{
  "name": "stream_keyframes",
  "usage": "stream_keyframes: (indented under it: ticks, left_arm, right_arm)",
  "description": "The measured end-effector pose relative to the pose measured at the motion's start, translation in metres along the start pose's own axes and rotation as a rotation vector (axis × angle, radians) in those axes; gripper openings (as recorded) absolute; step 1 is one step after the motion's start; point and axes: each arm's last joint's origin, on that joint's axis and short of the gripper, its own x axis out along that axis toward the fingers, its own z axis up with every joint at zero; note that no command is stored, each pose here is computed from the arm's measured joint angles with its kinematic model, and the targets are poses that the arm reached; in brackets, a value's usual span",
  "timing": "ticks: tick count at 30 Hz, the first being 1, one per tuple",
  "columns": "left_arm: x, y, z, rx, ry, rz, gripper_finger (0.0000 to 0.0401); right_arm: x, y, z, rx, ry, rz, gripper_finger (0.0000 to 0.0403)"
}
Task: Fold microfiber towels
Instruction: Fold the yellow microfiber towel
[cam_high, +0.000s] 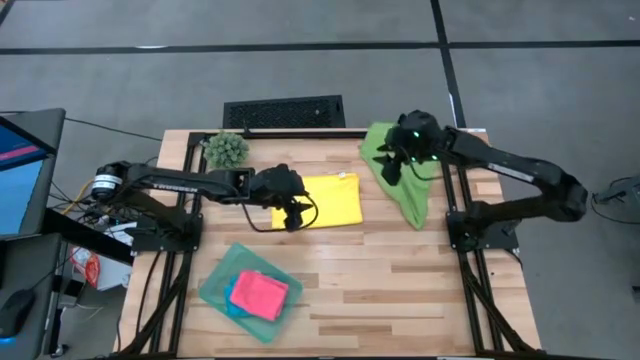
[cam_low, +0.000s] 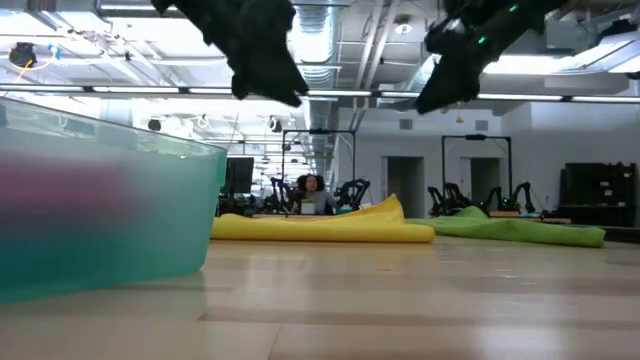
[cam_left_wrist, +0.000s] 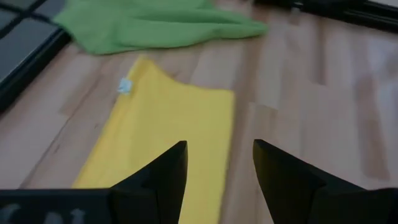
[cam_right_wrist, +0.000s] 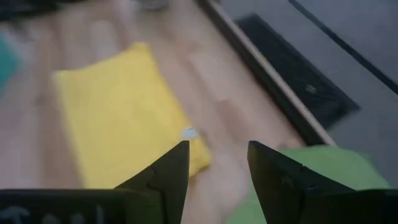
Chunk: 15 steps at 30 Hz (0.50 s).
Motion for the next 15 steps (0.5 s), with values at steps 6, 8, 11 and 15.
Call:
stream_keyframes:
  ticks: [6,8,11,15]
  left_arm:
    - [-0.025,-0.013,-0.002,0.065,0.145,-0.102,0.0175]
    - [-0.033,-0.02,-0.008,0.094,0.201,-0.12,0.0175]
    - [-0.039,-0.029,-0.018,0.116,0.274,-0.129,0.0175]
    - [-0.037,-0.04,-0.035,0.132,0.326,-0.117,0.0175]
  right_arm:
    - [-0.022,0.027,-0.027,-0.058,0.058,0.11,0.0186]
    - [-0.024,0.034,-0.042,-0.053,0.096,0.136,0.0185]
    - [-0.024,0.043,-0.06,-0.033,0.108,0.168,0.0184]
    - [-0.015,0.056,-0.081,-0.034,0.127,0.217,0.0183]
